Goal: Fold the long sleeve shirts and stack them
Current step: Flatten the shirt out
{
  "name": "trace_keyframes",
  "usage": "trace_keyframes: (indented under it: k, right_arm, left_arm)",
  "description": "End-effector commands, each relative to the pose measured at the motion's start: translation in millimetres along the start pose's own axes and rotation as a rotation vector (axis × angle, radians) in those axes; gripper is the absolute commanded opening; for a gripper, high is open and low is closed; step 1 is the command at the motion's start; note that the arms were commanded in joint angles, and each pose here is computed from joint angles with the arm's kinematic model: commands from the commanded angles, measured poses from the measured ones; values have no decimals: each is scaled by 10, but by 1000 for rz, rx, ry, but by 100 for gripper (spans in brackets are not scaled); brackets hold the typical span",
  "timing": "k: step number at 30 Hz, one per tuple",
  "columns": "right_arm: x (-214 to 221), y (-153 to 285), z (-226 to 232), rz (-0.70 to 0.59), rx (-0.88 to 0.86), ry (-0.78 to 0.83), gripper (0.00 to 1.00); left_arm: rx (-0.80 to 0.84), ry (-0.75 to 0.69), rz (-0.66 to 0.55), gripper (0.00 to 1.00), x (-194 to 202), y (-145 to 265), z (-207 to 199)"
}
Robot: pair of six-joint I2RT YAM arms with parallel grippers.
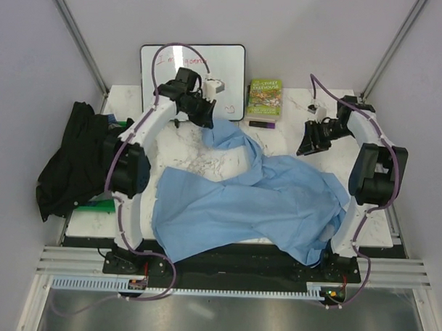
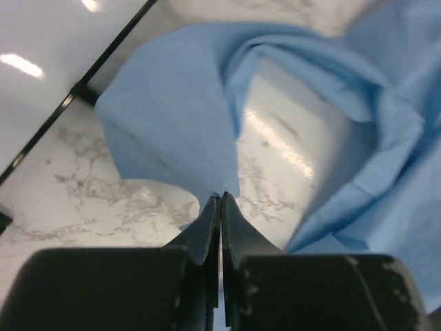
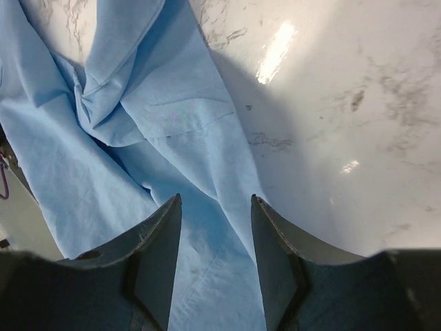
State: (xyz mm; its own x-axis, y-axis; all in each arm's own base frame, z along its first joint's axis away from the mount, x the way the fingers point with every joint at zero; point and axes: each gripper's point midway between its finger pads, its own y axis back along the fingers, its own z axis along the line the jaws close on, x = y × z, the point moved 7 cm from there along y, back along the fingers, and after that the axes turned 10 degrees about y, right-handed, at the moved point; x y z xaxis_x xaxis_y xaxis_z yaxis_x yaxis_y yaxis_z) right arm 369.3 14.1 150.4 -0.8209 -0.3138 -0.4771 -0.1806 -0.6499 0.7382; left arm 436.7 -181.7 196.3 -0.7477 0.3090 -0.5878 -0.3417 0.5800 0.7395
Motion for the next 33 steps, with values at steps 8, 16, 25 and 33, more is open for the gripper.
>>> trace_keyframes:
  k: [8,16,25,33]
  right_arm:
    - [-134,565,273,-107,6,121,55]
    - [24,458,588,-48,-51,207,59]
    - [136,305,847,52,-44,316,58]
    - [311,271,1086,97,-123,343,57]
  left_arm:
    - [284,-1345,-153,2,1941,1559,-1831]
    - [-227,-1258,-128,97,2491,1343,-1007]
    - [72,-942,-100,95,2513,1485,-1384]
    - [341,-861,184,83,2719,1232,-1532]
